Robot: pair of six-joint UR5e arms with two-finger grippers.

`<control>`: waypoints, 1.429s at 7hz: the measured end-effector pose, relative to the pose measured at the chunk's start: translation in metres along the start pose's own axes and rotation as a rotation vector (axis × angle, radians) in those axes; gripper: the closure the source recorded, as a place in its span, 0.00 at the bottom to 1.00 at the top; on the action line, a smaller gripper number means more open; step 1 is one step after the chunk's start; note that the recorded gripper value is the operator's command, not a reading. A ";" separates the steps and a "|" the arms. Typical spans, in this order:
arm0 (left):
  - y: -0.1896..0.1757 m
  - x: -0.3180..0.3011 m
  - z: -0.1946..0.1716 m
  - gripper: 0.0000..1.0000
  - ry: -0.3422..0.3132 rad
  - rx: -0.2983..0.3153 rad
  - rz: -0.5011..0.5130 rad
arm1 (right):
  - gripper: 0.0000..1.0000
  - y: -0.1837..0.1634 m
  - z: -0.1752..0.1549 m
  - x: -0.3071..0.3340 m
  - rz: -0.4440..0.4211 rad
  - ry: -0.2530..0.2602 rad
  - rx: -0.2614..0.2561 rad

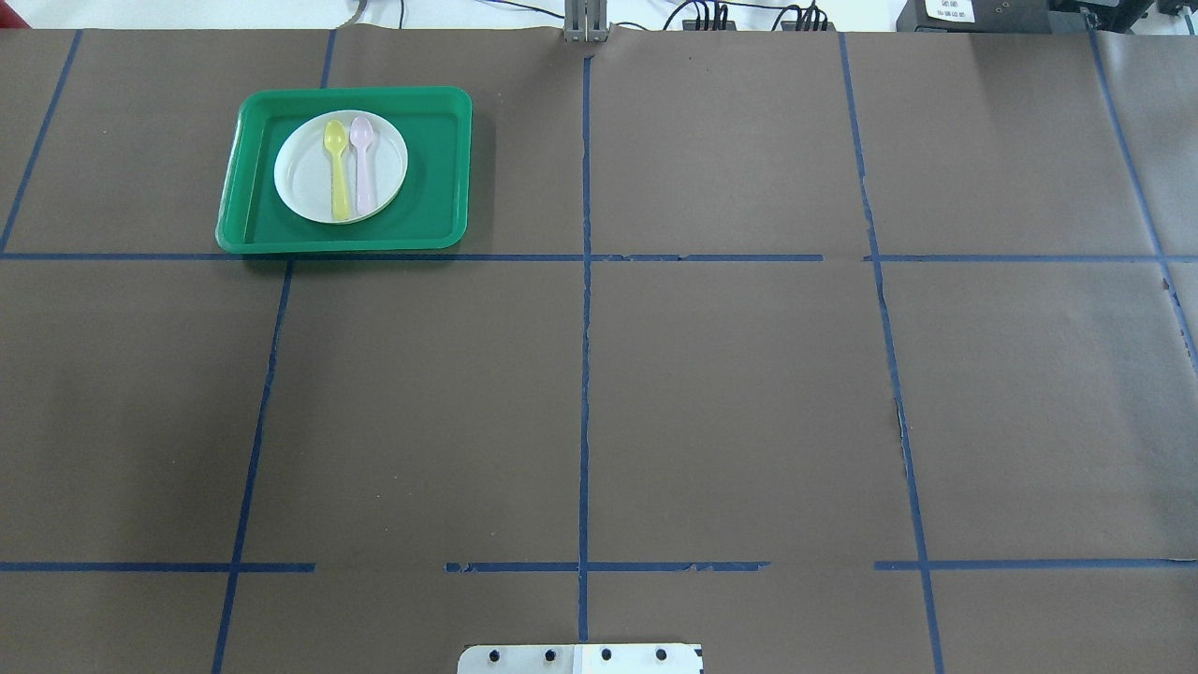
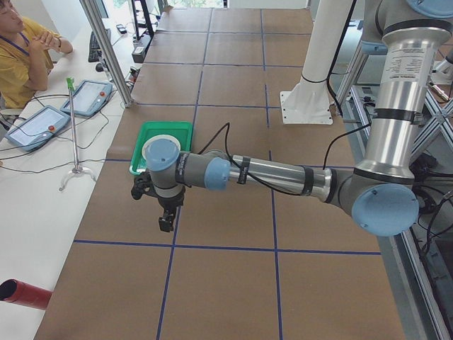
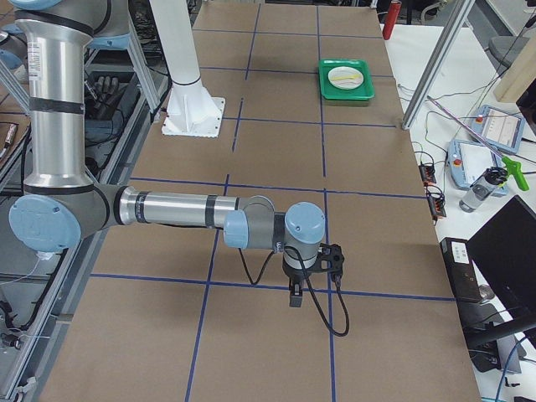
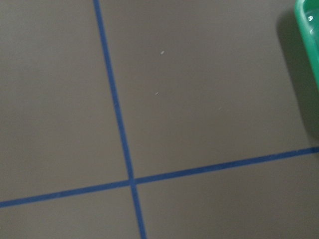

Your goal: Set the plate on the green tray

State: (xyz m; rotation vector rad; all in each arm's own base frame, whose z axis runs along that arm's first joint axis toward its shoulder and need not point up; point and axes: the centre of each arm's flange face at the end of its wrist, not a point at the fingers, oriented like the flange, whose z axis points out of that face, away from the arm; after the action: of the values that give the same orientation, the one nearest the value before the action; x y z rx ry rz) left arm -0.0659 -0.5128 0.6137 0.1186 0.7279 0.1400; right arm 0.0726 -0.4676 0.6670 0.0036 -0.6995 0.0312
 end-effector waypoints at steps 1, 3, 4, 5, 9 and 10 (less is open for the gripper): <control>0.045 -0.030 0.003 0.00 -0.001 -0.016 -0.030 | 0.00 0.000 0.000 0.000 0.000 0.000 0.000; 0.085 -0.044 0.004 0.00 0.003 -0.024 -0.058 | 0.00 0.000 0.000 0.000 -0.001 -0.001 0.001; 0.088 -0.043 0.001 0.00 0.003 -0.018 -0.055 | 0.00 0.000 0.000 0.000 -0.001 -0.001 0.001; 0.087 -0.041 -0.002 0.00 0.002 -0.011 -0.049 | 0.00 0.000 0.000 0.000 -0.001 -0.001 0.001; 0.079 -0.036 -0.009 0.00 -0.001 0.007 -0.033 | 0.00 0.000 0.000 0.000 -0.001 0.000 0.001; 0.079 -0.035 -0.009 0.00 -0.001 0.007 -0.035 | 0.00 0.000 0.000 0.000 -0.001 0.000 0.001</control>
State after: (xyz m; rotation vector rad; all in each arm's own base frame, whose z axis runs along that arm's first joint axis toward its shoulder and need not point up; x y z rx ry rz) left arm -0.1047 -0.4404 0.6426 0.1125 0.7292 0.1039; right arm 0.0726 -0.4677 0.6669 0.0046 -0.6996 0.0309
